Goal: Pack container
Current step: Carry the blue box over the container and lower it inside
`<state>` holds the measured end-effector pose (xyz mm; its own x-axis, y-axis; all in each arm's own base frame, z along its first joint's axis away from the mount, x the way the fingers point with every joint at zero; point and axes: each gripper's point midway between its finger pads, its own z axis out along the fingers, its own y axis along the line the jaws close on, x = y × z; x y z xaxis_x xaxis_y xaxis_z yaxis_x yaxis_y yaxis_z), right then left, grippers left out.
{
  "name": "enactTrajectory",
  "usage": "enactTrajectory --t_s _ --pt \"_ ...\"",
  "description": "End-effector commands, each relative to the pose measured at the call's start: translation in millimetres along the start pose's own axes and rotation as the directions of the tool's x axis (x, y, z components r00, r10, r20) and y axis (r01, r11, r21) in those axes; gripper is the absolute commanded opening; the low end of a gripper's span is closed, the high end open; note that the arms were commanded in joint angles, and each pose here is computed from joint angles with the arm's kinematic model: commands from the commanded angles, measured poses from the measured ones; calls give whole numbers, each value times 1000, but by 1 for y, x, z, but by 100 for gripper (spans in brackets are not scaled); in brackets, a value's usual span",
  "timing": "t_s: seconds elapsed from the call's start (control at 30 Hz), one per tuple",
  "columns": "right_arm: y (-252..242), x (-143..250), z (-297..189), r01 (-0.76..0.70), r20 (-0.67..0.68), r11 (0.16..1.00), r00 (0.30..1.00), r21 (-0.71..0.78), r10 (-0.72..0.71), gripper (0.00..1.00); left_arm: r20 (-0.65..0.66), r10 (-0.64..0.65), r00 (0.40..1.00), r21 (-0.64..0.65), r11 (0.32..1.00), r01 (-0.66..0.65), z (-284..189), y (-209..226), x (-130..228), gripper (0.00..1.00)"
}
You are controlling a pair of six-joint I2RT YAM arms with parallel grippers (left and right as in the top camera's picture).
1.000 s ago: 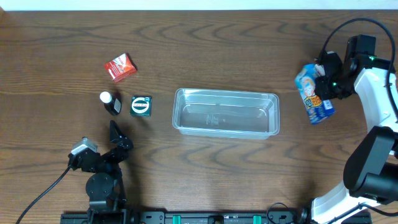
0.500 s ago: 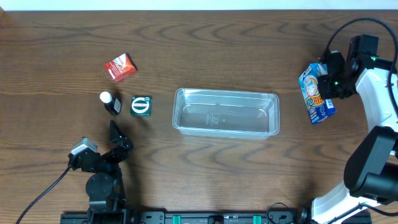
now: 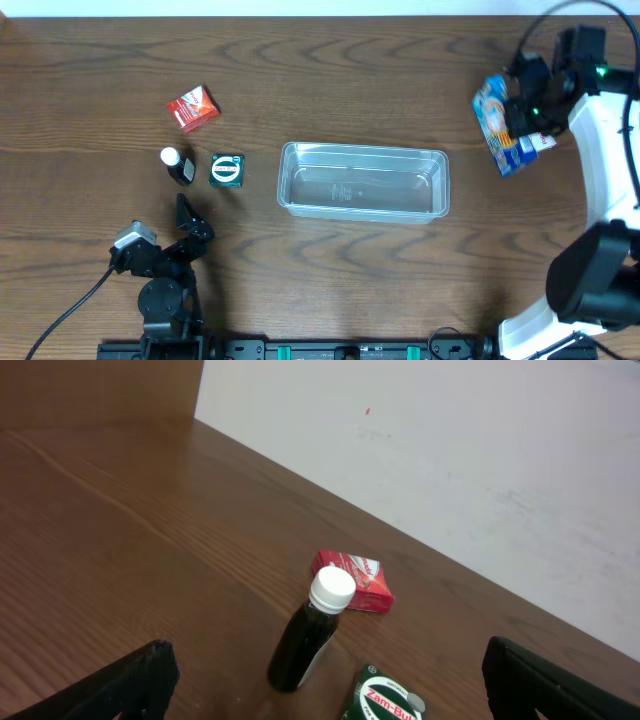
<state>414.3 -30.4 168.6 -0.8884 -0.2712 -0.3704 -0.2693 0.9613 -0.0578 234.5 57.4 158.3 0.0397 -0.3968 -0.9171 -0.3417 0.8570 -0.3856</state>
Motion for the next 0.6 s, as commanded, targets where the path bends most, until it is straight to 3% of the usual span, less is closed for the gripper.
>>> enactTrajectory --t_s 0.0,0.17,0.23,0.37,0.43,0.57 --pt "36 -34 -59 185 147 982 971 23 -186 1 -37 23 999 -25 999 -24 2 8 16 98" --pt "89 -46 -108 433 250 899 866 57 -433 1 -37 23 999 -25 999 -24 2 8 16 98" --pt "112 -42 -124 554 281 830 788 62 -547 1 -37 23 999 -25 999 -24 2 8 16 98" --pt "155 -17 -143 788 275 612 575 70 -771 1 -37 23 999 -25 999 -24 2 8 16 98" --pt "173 -5 -146 846 272 531 501 45 -822 1 -37 23 999 -25 999 -24 2 8 16 98" --pt "203 11 -139 892 267 451 440 -21 -858 1 -37 23 999 -25 999 -24 2 8 16 98"
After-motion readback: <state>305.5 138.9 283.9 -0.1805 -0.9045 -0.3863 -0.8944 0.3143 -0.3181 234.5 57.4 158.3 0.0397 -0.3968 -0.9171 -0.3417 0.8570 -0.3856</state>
